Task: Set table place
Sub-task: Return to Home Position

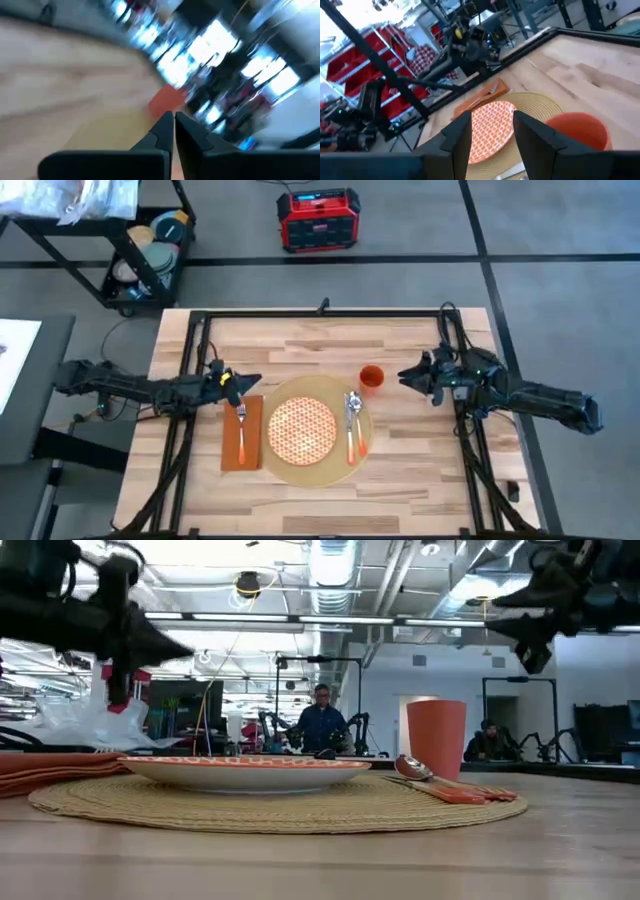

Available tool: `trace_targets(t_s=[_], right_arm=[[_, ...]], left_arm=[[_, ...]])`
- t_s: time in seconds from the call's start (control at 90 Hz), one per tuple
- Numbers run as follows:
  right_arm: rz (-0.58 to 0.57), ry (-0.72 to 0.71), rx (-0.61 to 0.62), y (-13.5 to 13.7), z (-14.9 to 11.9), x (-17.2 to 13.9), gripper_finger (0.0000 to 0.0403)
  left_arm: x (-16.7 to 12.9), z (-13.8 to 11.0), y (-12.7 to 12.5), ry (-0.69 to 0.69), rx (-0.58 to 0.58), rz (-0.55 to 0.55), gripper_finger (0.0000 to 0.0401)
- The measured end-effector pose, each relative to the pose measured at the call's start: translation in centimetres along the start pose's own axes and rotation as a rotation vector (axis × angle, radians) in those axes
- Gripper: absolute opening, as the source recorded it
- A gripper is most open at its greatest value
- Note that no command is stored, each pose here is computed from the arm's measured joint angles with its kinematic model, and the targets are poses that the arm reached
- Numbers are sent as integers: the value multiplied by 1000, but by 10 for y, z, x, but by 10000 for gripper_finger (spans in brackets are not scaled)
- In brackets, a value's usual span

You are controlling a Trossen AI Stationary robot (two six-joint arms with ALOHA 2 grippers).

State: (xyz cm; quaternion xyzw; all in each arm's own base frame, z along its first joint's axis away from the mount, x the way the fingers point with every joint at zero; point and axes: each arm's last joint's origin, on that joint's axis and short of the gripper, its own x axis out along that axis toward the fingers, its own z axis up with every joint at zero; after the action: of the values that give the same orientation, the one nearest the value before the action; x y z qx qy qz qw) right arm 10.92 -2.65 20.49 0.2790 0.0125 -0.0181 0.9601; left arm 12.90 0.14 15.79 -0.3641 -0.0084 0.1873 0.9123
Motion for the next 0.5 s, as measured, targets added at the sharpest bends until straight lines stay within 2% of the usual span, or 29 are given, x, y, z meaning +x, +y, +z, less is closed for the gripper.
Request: trace_targets(t_s=[0.111,0.244,0.367,0.5], right_arm=[[8,5,12,-3,-16,2,134],[12,-20,-7,-3,-41,5,134],[-85,19,-99,2,-55,5,134],[-200,-23,-237,7,-60,3,134]], left_arm=[[0,-1,-2,17,30,-62,0],[-1,-4,-4,102,76,-154,0],[-1,-4,-5,120,121,-198,0],[-1,-5,-5,136,197,-218,0]])
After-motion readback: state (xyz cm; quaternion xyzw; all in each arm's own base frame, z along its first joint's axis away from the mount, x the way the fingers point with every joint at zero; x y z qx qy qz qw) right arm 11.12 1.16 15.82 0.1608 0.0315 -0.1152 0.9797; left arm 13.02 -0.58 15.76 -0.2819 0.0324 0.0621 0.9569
